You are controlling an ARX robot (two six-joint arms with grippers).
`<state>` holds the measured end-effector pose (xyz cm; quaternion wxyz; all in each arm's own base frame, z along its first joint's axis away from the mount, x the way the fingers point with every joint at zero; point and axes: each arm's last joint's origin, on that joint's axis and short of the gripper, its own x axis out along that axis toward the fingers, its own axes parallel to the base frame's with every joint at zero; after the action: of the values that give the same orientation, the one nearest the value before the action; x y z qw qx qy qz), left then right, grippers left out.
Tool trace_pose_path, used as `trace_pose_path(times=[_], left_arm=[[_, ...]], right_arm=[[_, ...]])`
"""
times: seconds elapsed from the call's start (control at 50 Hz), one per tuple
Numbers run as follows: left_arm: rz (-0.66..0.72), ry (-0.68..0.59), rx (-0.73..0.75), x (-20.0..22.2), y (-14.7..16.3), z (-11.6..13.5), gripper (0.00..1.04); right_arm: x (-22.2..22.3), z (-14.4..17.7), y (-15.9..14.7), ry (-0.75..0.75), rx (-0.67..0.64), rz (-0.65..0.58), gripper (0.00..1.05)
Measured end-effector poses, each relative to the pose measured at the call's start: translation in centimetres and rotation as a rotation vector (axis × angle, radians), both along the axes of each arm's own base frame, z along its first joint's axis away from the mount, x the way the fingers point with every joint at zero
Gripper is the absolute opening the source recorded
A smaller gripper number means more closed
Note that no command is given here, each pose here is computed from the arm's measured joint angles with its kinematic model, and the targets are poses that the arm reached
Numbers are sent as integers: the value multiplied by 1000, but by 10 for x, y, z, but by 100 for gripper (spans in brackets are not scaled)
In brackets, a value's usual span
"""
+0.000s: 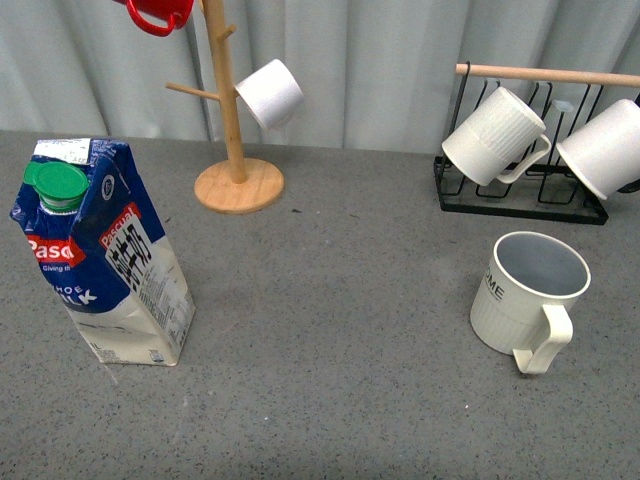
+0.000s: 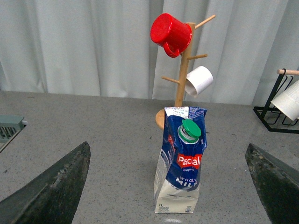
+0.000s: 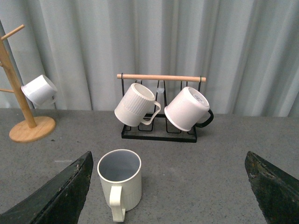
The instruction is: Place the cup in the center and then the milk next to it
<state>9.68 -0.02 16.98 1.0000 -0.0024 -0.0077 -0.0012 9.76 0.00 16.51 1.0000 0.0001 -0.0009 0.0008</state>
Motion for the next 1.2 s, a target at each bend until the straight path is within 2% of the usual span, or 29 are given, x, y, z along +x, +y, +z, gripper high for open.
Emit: trace_pose_path(times=[1.2], left_arm=[[0, 0, 0, 0, 0, 0, 98]], right_arm=[[0, 0, 0, 0, 0, 0, 95]])
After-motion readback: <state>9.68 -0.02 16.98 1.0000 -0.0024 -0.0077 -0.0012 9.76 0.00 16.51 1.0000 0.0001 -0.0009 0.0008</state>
